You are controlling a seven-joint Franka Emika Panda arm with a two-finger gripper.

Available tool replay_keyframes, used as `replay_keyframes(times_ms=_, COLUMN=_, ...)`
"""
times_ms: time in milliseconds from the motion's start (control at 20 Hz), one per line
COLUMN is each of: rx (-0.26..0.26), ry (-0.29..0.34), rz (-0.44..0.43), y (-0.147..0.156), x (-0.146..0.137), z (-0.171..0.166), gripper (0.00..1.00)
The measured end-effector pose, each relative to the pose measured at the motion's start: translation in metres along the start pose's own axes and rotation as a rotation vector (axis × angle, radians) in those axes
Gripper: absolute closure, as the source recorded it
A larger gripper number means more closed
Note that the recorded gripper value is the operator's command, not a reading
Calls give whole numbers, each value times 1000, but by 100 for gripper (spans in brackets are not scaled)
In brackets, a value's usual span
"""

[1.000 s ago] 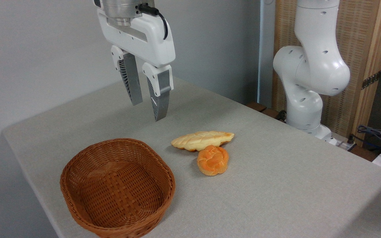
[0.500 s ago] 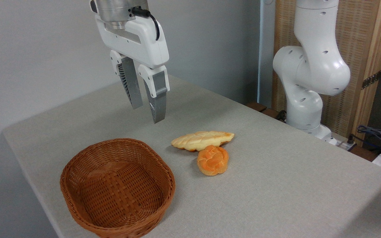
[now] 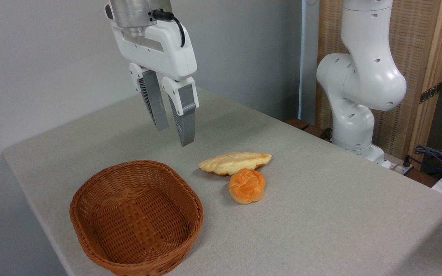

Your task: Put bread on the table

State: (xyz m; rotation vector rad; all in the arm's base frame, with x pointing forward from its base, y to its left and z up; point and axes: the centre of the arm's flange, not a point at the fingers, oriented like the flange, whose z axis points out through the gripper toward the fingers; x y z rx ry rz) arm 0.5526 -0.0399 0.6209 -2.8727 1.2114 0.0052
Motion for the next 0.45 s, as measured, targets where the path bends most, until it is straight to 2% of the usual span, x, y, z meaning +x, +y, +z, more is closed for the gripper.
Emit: replay_keyframes(times_ms=450, rx=-62, ry=56, rz=-4, y=6, x=5, z=-1, gripper=0)
